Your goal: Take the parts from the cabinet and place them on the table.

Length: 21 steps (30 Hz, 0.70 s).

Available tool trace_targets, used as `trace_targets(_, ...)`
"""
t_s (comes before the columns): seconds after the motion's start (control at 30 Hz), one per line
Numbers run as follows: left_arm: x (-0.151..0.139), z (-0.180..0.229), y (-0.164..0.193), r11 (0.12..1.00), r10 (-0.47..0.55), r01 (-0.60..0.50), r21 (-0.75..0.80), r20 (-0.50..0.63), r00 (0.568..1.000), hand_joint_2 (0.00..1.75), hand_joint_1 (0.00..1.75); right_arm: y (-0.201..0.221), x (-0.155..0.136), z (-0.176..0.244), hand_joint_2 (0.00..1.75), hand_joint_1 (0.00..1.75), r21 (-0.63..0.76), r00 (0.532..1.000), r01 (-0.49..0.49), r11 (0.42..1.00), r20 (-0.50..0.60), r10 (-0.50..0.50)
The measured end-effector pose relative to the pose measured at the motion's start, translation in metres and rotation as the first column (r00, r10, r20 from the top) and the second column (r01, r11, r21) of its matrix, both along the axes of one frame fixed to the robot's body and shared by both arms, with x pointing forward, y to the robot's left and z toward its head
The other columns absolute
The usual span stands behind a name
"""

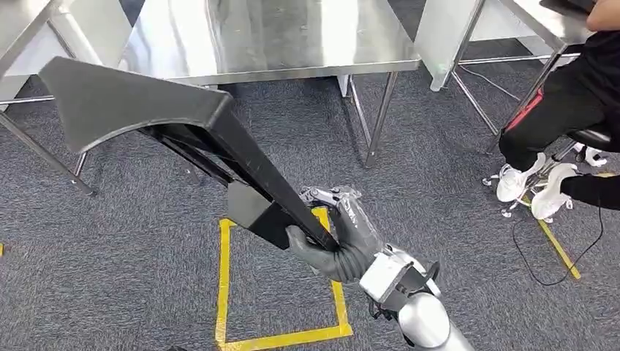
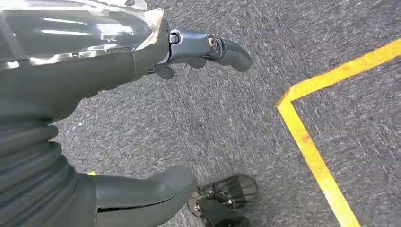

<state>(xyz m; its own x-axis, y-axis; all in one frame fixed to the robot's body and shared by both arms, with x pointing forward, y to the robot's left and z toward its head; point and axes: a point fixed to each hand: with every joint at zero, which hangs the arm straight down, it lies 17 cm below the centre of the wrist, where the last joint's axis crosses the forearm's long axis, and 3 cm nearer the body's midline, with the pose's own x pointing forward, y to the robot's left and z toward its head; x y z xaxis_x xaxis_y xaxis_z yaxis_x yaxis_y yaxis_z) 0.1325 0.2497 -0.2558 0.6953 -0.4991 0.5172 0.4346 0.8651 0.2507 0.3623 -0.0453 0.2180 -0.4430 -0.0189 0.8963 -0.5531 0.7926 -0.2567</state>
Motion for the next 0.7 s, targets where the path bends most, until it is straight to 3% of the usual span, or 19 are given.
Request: trace_targets(0.7, -0.008, -0.003, 0.006, 1.0, 0.002, -0.002, 0.012, -0.017, 1.0, 1.75, 0.0, 0.005, -0.001, 0.004, 1.75, 1.75, 0.007, 1.0, -0.008, 1.0, 0.008, 0.008)
